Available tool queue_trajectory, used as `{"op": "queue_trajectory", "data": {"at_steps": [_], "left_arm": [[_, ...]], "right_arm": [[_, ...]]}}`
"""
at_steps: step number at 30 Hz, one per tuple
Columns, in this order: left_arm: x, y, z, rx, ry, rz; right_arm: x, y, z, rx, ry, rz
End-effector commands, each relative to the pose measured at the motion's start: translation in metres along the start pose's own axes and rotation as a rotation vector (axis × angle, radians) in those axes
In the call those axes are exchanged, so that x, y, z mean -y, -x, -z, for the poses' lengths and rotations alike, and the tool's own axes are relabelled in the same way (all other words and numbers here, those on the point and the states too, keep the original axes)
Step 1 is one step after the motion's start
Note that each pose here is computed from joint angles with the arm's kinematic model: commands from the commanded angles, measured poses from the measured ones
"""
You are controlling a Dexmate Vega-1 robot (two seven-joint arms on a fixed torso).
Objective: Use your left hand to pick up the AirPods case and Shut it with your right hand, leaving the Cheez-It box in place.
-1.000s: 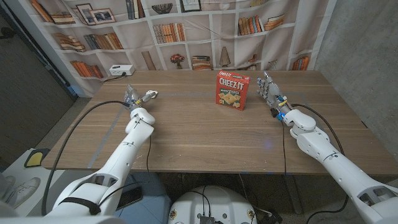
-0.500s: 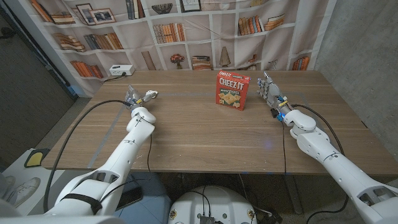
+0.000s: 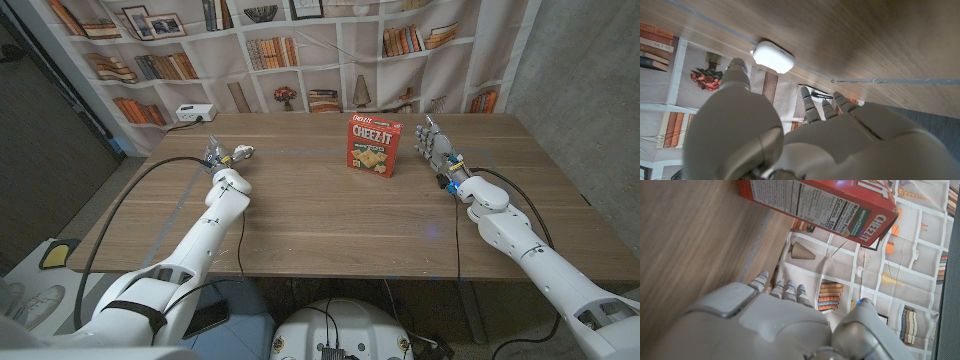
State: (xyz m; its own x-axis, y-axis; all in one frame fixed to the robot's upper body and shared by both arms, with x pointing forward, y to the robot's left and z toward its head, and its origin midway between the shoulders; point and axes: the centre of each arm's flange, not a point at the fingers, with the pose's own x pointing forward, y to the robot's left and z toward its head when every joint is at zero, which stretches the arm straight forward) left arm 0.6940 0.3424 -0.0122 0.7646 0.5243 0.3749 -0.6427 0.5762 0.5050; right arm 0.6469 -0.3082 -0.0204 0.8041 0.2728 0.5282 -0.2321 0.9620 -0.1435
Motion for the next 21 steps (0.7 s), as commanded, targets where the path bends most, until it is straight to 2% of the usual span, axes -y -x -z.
{"op": "queue_trajectory", "data": {"at_steps": [1,4,6,10,14,15,16,18,21], "left_arm": [[0.0035,-0.0027,0.0007,-0.007,-0.01,0.021],[0.0053,-0.0023,-0.0001,-0.006,-0.023,0.019],[0.0061,-0.0007,-0.0017,0.012,-0.039,-0.017],[0.0056,-0.0036,0.0006,-0.014,-0.012,0.012],[0.0066,-0.0038,0.0029,-0.012,-0.018,0.008],[0.0061,-0.0048,0.0026,-0.032,-0.027,0.027],[0.0057,-0.0078,0.0023,-0.047,-0.038,0.081],[0.0077,-0.0058,0.0034,-0.025,-0.056,0.038],[0.0084,-0.0058,0.0034,-0.023,-0.044,0.04]], "right_arm": [[-0.003,-0.0001,0.0021,0.006,-0.018,-0.01],[-0.0034,0.0,0.0018,0.003,-0.02,-0.007],[-0.0031,-0.0001,0.0014,0.004,-0.011,-0.009],[-0.004,0.0,0.0019,0.0,-0.015,-0.009],[-0.0047,0.0011,0.0025,-0.002,-0.014,-0.006],[-0.0046,0.0013,0.0028,0.0,-0.016,-0.011],[-0.0046,0.0016,0.0026,-0.003,-0.023,-0.005],[-0.0045,0.0018,0.0023,-0.004,-0.01,-0.012],[-0.0047,0.0021,0.0026,-0.009,-0.014,-0.004]]}}
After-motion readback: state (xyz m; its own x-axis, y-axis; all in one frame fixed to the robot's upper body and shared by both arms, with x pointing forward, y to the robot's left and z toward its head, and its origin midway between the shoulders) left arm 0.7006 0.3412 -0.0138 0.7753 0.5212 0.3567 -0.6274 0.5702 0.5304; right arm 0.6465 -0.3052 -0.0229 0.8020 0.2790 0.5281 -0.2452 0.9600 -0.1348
